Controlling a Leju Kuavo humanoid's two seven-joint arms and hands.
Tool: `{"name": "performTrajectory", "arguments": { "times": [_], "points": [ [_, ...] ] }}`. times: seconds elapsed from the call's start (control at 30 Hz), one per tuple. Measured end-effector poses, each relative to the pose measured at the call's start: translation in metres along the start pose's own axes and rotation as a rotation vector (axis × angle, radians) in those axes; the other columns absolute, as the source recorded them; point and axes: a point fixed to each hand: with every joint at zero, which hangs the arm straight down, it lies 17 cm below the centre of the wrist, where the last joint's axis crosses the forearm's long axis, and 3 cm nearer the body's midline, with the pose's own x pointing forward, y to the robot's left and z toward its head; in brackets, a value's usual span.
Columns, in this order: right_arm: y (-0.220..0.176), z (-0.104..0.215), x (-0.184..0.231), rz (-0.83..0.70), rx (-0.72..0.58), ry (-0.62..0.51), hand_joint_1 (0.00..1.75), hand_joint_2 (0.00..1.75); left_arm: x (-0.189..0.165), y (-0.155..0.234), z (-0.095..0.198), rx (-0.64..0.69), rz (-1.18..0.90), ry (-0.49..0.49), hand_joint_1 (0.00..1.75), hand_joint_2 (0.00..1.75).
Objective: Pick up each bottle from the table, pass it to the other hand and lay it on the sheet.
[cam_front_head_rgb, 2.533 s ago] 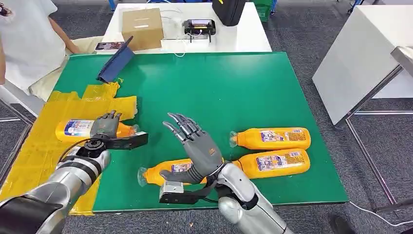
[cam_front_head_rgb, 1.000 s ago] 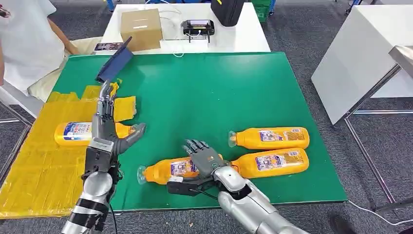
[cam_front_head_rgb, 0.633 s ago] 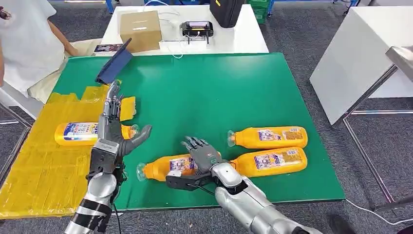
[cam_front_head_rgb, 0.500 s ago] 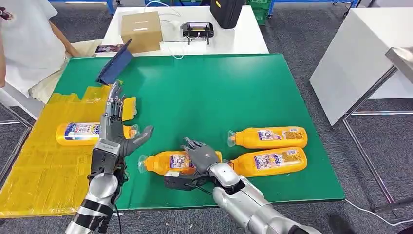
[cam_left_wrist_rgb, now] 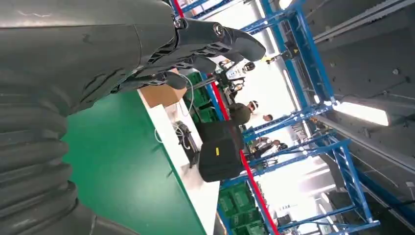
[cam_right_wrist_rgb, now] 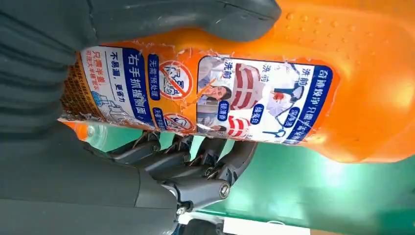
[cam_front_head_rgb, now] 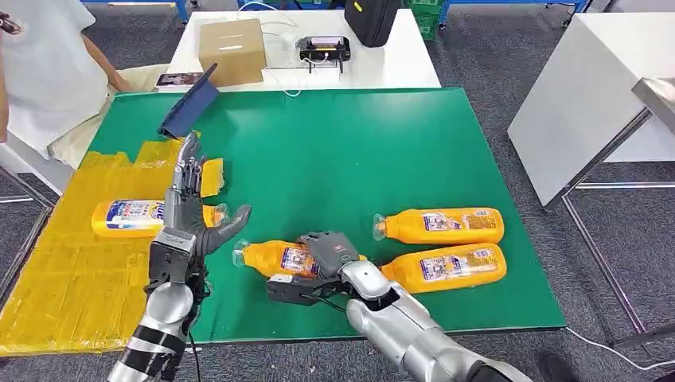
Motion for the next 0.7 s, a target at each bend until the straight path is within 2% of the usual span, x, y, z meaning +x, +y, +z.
{"name": "performTrajectory", "arguments": {
  "times": [0.03, 0.07, 0.13, 0.17, 0.7],
  "points": [
    [-0.001, 0.0, 0.0, 0.001, -0.001, 0.0, 0.86, 1.75, 0.0, 0.0, 0.0, 0.0, 0.0, 0.0, 0.0, 1.75],
    [-0.002, -0.001, 0.0, 0.0, -0.005, 0.001, 0.02, 1.75, 0.0, 0.0, 0.0, 0.0, 0.0, 0.0, 0.0, 1.75],
    [-0.003, -0.001, -0.001, -0.004, -0.017, 0.005, 0.0, 1.75, 0.0, 0.0, 0.0, 0.0, 0.001, 0.0, 0.0, 1.75],
    [-0.003, 0.0, -0.002, -0.004, -0.024, 0.008, 0.0, 0.0, 0.0, 0.0, 0.0, 0.0, 0.001, 0.0, 0.0, 1.75],
    [-0.013, 0.002, -0.011, 0.024, -0.115, 0.045, 0.0, 0.0, -0.002, -0.001, 0.003, -0.002, 0.001, 0.008, 0.0, 1.75]
  ]
}}
